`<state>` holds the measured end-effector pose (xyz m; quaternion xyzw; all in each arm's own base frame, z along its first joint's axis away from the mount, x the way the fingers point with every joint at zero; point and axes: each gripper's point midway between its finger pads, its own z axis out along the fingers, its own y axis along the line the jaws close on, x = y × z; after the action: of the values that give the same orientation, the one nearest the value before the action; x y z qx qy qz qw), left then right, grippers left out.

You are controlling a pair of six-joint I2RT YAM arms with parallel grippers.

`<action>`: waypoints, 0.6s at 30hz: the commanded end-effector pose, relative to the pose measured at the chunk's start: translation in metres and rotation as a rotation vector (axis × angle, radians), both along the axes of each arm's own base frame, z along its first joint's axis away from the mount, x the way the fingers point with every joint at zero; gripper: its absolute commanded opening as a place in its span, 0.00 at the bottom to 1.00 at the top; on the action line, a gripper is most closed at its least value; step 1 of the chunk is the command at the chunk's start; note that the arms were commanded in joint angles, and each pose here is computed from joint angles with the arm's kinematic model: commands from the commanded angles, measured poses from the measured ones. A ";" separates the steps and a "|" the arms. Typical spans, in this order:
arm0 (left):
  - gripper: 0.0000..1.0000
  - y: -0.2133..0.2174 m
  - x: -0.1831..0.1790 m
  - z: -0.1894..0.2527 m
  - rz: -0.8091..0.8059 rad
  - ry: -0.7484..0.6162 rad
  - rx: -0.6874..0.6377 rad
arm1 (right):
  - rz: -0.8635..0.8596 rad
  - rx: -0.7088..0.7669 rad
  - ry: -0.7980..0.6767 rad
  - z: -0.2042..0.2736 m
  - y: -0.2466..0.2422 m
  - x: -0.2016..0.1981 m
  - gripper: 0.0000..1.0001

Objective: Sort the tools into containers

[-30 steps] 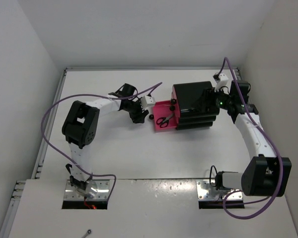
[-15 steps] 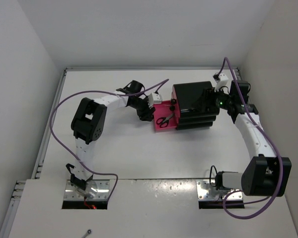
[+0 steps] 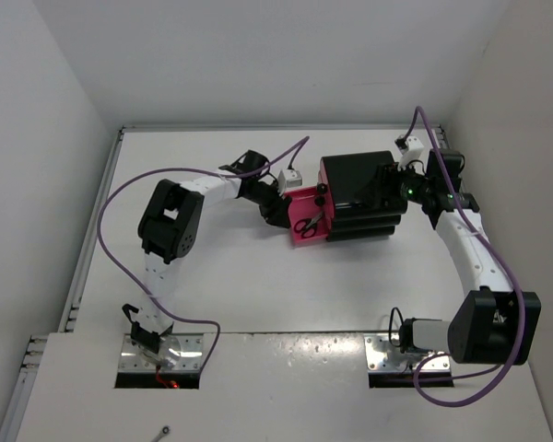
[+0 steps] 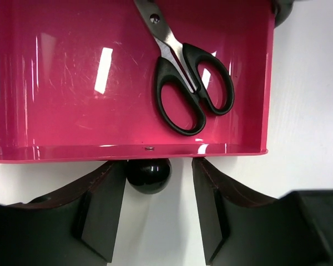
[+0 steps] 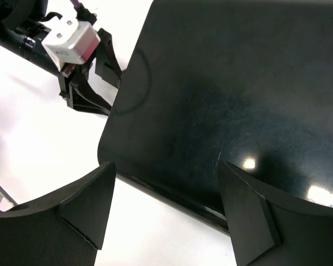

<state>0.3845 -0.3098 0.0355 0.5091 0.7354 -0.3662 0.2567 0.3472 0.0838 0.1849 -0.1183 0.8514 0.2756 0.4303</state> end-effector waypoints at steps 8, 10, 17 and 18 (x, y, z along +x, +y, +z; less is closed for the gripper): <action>0.56 -0.037 0.022 0.049 -0.004 -0.077 -0.193 | -0.030 -0.018 0.164 -0.036 -0.006 -0.015 0.75; 0.55 -0.043 0.022 0.045 -0.008 -0.064 -0.192 | -0.030 -0.018 0.164 -0.036 -0.006 -0.015 0.75; 0.55 -0.066 0.027 0.049 -0.035 -0.058 -0.223 | -0.036 -0.024 0.173 -0.040 -0.007 -0.017 0.75; 0.55 -0.066 0.027 0.043 -0.029 -0.038 -0.217 | -0.036 -0.024 0.174 -0.040 -0.007 -0.017 0.75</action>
<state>0.4120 -0.3561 0.0644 0.4840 0.7078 -0.4142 0.3054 0.3488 0.0836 0.1846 -0.1181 0.8518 0.2755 0.4296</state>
